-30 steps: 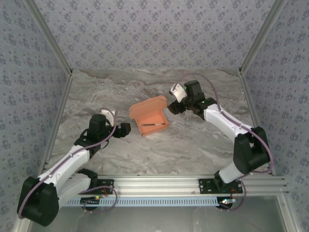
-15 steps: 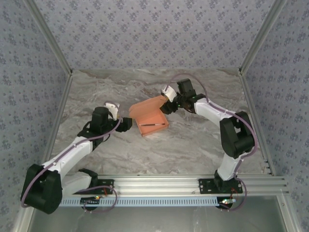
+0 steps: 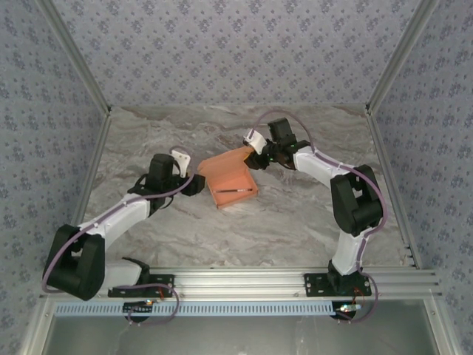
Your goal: Fold the paper box
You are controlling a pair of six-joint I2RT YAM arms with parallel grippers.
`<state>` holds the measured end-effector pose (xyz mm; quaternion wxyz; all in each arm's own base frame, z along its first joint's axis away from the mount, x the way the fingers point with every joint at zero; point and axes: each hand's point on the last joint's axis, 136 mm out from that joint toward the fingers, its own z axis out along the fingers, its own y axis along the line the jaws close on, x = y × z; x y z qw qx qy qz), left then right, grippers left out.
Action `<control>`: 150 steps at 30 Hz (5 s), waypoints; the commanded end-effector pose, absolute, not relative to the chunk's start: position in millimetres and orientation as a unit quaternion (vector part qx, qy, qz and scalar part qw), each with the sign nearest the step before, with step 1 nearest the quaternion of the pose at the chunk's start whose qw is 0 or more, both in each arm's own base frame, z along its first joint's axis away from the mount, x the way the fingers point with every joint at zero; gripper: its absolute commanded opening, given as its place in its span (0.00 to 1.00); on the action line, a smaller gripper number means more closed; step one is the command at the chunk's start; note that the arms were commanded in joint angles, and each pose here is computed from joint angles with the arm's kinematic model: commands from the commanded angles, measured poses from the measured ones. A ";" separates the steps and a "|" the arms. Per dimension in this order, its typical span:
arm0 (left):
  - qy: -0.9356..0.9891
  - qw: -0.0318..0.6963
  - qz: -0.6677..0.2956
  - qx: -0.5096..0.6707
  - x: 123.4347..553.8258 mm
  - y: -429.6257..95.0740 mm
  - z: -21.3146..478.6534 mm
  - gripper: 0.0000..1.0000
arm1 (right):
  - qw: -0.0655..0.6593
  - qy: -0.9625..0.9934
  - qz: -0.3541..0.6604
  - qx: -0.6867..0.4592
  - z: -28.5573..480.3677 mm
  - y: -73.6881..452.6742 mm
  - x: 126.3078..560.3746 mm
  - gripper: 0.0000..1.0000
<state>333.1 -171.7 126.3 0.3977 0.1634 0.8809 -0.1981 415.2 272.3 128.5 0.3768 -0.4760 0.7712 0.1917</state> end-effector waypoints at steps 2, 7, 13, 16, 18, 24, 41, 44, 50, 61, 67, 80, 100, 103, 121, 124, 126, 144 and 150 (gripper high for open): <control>0.865 0.415 -0.209 0.190 344.6 -185.0 142.3 0.59 | 0.375 0.774 0.189 -0.475 132.1 267.8 418.4 0.44; 0.867 0.407 -0.209 0.195 348.9 -188.1 137.3 0.52 | 0.372 0.776 0.189 -0.474 132.1 265.5 417.6 0.44; 0.866 0.405 -0.217 0.198 351.1 -192.4 133.7 0.43 | 0.367 0.778 0.187 -0.474 130.0 262.2 415.7 0.43; 0.865 0.403 -0.224 0.200 352.3 -195.7 133.1 0.39 | 0.365 0.779 0.187 -0.474 130.2 261.1 414.6 0.39; 0.863 0.403 -0.228 0.201 353.4 -197.8 133.9 0.36 | 0.365 0.779 0.187 -0.474 130.7 260.4 414.5 0.35; 0.864 0.399 -0.230 0.203 355.0 -200.8 132.9 0.28 | 0.364 0.781 0.190 -0.471 130.8 260.8 414.7 0.25; 0.872 0.413 -0.201 0.169 357.1 -197.2 135.9 0.09 | 0.370 0.843 0.128 -0.370 127.4 262.0 414.4 0.11; 0.874 0.419 -0.195 0.150 359.3 -196.8 136.8 0.07 | 0.374 0.863 0.101 -0.325 127.3 261.3 415.6 0.09; 0.875 0.443 -0.163 0.102 364.7 -196.0 145.6 0.07 | 0.382 0.889 0.091 -0.235 131.2 258.4 414.4 0.08; 0.878 0.462 -0.125 -0.021 375.7 -186.5 150.4 0.06 | 0.418 0.896 0.077 -0.130 137.1 254.0 405.4 0.07; 0.873 0.467 -0.113 -0.076 382.7 -181.6 144.9 0.07 | 0.429 0.894 0.078 -0.104 138.4 255.0 403.6 0.06; 0.835 0.513 -0.120 -0.158 391.8 -184.6 156.5 0.01 | 0.454 0.885 0.098 -0.035 149.1 260.8 411.3 0.06; 0.826 0.531 -0.096 -0.163 377.0 -188.2 134.7 0.00 | 0.466 0.877 0.116 -0.006 131.9 259.2 396.6 0.06; 0.824 0.540 -0.089 -0.150 371.7 -189.4 133.7 0.00 | 0.470 0.874 0.126 -0.002 130.8 261.4 393.0 0.06; 0.804 0.577 -0.082 -0.116 342.7 -177.7 118.8 0.00 | 0.503 0.853 0.141 0.011 127.5 272.4 364.4 0.07; 0.803 0.579 -0.080 -0.114 338.8 -174.0 115.0 0.00 | 0.503 0.852 0.144 0.016 125.8 275.0 360.4 0.07; 0.802 0.581 -0.081 -0.114 336.2 -171.7 113.5 0.00 | 0.504 0.852 0.141 0.017 123.4 276.3 357.0 0.07; 0.805 0.583 -0.055 -0.096 315.5 -152.4 92.8 0.00 | 0.492 0.849 0.180 0.070 99.2 281.9 332.7 0.11; 0.806 0.585 -0.044 -0.084 312.0 -150.5 90.0 0.00 | 0.484 0.851 0.186 0.081 93.5 281.6 326.8 0.11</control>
